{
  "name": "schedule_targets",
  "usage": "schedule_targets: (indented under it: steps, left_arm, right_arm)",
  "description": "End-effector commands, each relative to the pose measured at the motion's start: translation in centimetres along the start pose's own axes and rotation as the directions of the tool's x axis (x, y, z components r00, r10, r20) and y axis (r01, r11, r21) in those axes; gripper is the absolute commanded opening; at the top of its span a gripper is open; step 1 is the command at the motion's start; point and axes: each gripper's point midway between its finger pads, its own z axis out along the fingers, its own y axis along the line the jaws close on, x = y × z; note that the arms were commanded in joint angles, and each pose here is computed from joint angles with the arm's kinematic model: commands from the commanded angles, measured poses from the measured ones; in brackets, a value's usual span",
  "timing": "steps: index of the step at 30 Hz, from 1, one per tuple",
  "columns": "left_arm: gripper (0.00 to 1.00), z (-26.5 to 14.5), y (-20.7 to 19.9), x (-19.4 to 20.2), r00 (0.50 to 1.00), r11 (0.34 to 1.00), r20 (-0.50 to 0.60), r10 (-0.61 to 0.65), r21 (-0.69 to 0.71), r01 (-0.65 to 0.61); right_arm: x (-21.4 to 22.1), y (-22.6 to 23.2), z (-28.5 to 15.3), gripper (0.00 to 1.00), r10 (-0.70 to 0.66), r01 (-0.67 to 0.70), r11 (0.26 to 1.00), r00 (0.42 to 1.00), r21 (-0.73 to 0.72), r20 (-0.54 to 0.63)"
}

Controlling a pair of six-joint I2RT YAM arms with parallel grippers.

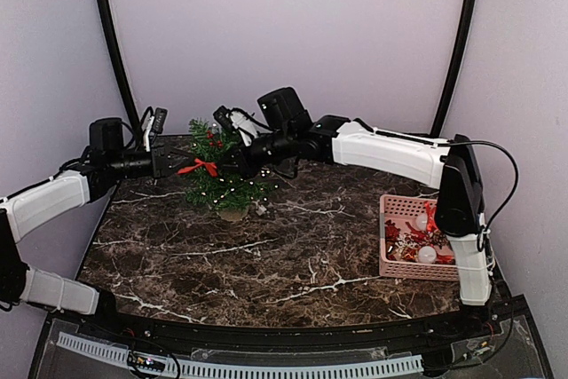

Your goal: Decorate the small christmas tree

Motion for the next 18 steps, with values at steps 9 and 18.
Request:
schedule_targets:
  steps: [9,18]
  left_arm:
    - [0.00,0.5,1.7,1.4,1.000,0.998,-0.013,0.022,-0.052,-0.023]
    - [0.00,1.1,1.7,1.9,1.000,0.999,-0.028,0.002,-0.035,-0.003]
  right_arm:
    - [-2.8,-0.5,-1.9,0.00,-0.007,0.001,0.998,0.995,0.055,0.101]
    - [-2.9,-1.9,-2.2,0.00,0.019,-0.031,0.995,0.992,0.096,0.125]
